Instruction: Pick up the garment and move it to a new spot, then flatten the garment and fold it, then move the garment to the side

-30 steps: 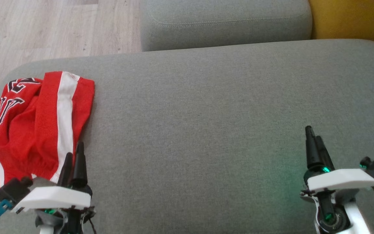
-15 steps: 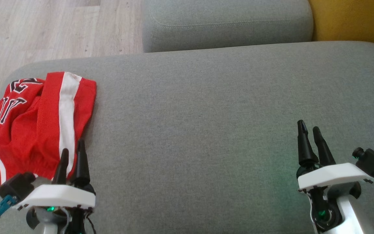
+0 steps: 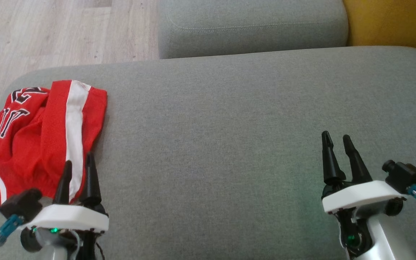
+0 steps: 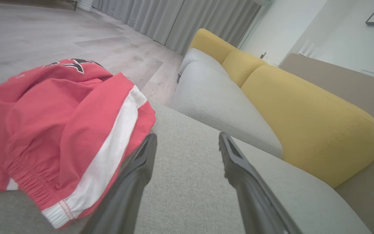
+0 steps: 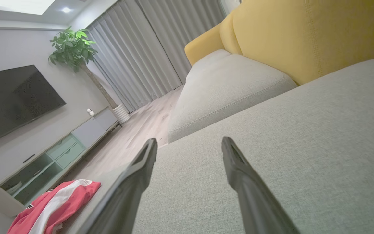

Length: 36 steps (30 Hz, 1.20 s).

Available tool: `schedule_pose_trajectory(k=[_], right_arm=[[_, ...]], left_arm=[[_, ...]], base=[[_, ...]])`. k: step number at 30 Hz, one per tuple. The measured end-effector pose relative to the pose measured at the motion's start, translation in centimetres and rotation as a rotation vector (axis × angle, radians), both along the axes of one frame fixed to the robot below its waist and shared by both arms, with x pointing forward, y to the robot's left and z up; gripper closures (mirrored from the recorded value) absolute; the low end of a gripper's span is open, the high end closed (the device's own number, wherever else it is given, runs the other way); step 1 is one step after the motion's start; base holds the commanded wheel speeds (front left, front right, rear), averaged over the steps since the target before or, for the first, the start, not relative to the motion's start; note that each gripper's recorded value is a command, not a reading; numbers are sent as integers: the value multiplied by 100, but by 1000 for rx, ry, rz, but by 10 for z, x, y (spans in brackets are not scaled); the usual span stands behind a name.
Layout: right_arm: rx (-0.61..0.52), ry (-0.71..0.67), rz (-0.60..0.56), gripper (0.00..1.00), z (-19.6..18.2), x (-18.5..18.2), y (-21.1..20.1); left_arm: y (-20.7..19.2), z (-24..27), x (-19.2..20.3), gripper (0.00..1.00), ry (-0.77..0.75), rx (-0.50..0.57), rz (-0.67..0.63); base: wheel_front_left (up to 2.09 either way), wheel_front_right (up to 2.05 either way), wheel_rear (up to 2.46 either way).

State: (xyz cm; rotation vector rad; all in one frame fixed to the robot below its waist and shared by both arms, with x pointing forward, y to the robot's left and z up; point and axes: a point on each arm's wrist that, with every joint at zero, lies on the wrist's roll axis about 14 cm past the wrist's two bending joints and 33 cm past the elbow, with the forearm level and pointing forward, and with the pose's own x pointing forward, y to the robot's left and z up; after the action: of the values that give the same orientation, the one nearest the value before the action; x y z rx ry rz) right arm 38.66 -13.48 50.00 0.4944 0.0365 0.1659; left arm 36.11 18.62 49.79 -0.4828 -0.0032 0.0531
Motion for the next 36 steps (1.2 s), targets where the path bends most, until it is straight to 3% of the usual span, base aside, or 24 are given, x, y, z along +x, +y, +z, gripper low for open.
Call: schedule_pose_trajectory(k=[36], right_arm=[[-354,-223,90,0,34,2,28]], left_arm=[[-7,35,1,0,-149,412,-11]], base=[[0,0,0]])
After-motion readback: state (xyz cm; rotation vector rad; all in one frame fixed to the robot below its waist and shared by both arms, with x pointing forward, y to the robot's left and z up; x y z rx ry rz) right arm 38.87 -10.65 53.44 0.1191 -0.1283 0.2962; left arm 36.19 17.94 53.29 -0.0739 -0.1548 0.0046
